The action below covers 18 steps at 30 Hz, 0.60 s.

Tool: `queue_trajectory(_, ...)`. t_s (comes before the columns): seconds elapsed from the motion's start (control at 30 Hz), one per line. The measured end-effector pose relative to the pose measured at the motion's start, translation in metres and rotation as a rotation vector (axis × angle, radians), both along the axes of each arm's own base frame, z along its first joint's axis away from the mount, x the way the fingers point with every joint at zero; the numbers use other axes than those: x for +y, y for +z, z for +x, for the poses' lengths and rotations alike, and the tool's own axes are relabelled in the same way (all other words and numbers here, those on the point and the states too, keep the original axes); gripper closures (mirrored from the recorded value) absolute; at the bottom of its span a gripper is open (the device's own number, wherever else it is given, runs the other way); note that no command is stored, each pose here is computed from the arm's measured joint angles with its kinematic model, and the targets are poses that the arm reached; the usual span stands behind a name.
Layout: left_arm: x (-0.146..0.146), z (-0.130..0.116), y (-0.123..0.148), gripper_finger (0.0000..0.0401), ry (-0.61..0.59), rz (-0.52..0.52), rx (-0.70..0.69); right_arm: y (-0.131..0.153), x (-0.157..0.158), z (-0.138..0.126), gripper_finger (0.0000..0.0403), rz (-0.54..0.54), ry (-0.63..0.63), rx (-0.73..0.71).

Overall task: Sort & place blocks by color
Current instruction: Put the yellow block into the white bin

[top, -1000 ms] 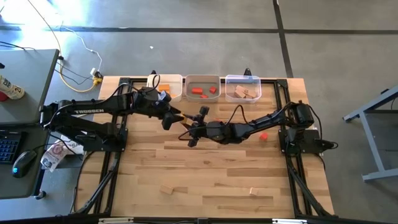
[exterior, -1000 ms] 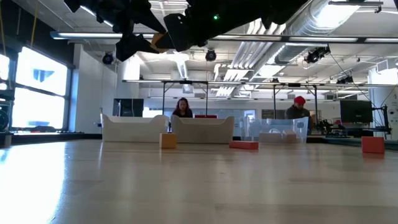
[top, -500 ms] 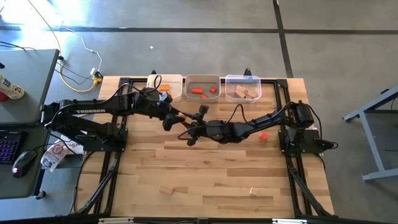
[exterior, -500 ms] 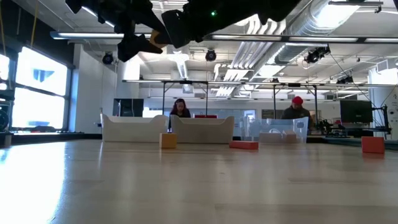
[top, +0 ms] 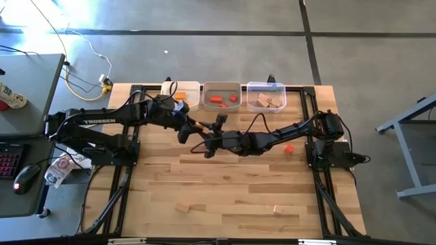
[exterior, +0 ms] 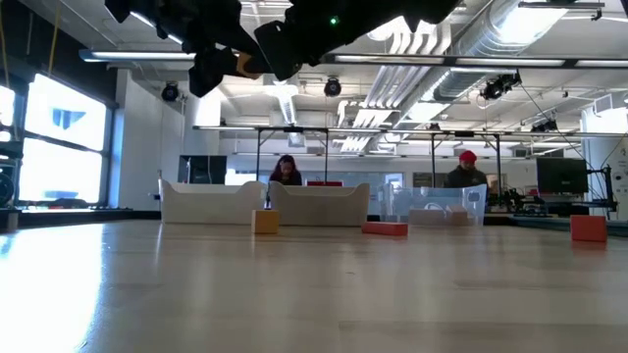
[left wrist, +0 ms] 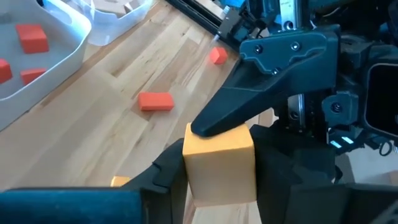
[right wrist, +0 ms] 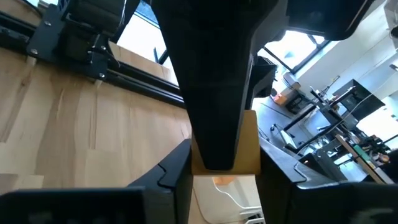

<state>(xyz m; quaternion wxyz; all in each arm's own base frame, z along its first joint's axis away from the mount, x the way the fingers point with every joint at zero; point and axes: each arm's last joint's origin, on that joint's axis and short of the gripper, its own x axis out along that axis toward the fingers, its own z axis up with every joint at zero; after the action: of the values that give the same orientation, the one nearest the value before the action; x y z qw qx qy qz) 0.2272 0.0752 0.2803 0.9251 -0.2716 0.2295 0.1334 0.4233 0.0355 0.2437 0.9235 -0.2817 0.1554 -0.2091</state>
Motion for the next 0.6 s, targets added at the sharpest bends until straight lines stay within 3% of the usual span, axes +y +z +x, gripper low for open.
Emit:
queue_trajectory(0.17, -0.0001, 0.0001, 0.0001, 0.0289, -0.024, 0.038, 0.004, -0.0001, 0.0011, -0.0004, 0.0269, 0.005, -0.015, -0.002)
queue_trajectory(0.43, -0.0005, -0.0018, -0.0025, 0.0288, -0.052, 0.091, 0.046, -0.0017, 0.0008, -0.0011, 0.0204, 0.055, -0.045, -0.019)
queue_trajectory(0.6, 0.0040, -0.0060, -0.0064, 0.0293, 0.016, 0.167, 0.124, -0.0042, -0.0026, -0.0045, 0.0176, 0.051, -0.208, -0.023)
